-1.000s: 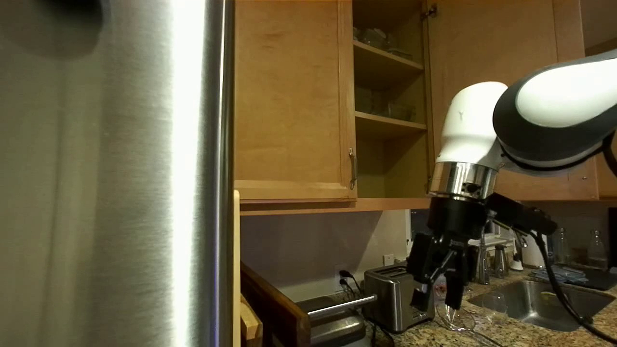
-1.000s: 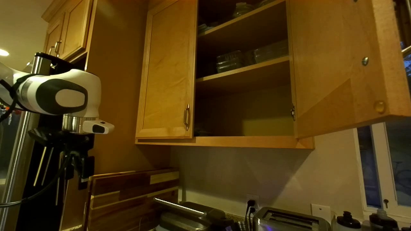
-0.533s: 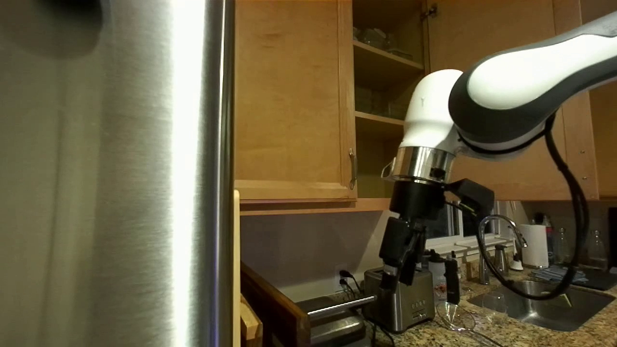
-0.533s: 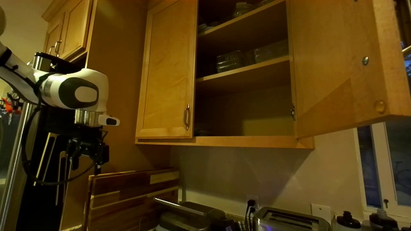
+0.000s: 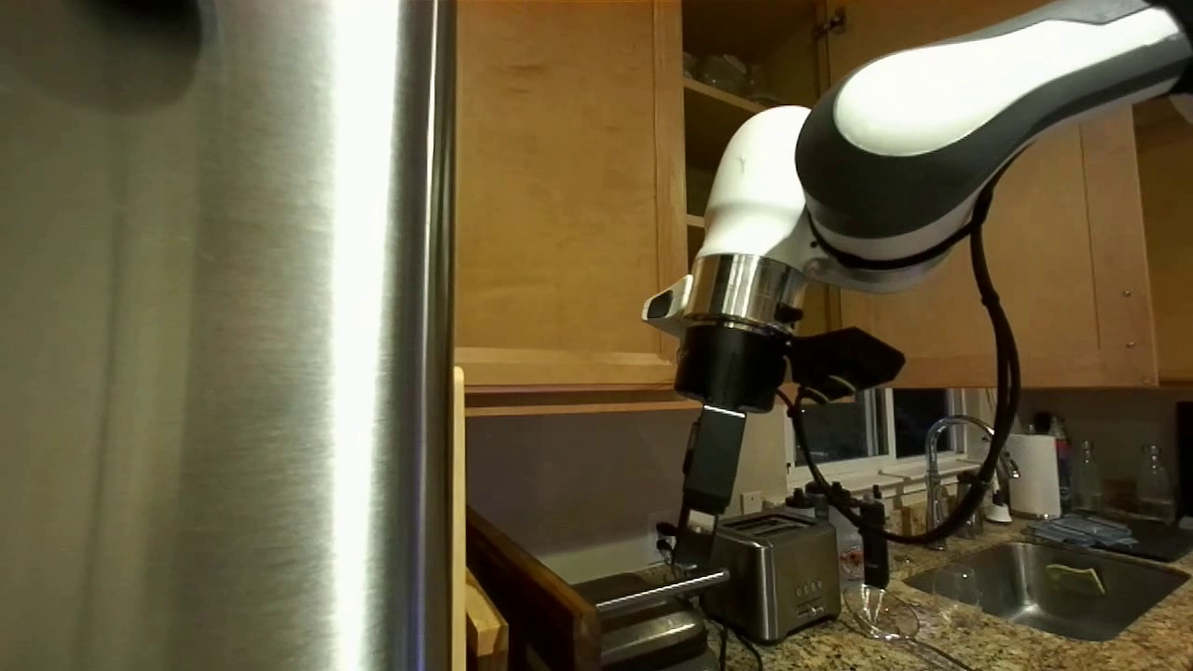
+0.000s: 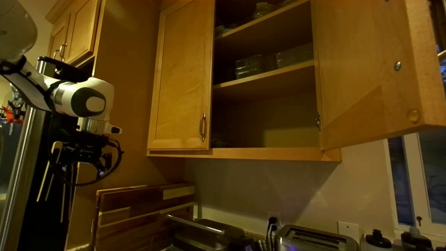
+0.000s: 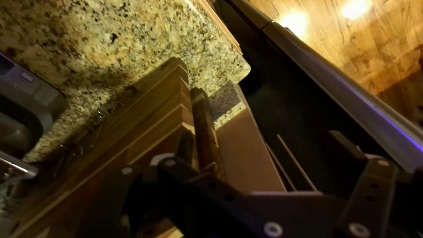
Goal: Take the magnet off the fridge wall and put it in the upper cupboard
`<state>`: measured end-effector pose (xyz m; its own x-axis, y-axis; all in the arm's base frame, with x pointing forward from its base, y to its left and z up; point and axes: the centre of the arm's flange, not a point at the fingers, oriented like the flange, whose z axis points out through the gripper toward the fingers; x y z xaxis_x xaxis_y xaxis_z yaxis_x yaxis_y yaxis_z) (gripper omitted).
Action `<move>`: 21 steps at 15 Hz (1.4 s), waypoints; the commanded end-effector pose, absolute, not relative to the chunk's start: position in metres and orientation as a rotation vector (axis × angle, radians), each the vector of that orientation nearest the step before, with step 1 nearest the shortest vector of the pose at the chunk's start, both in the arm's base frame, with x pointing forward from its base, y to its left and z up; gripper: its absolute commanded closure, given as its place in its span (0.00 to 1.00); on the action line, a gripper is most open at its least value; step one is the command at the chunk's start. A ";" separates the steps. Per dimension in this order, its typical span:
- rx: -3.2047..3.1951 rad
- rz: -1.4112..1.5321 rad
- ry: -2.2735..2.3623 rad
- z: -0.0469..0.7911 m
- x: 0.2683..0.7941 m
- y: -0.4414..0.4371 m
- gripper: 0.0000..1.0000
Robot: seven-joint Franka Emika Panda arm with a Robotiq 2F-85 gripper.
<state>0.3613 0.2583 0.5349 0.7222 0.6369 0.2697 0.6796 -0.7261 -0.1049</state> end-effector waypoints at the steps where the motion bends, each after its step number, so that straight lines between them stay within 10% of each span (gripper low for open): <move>1: -2.723 -0.318 -1.069 0.535 0.362 0.262 0.00; 21: -2.202 -0.683 -1.649 0.619 0.343 0.373 0.00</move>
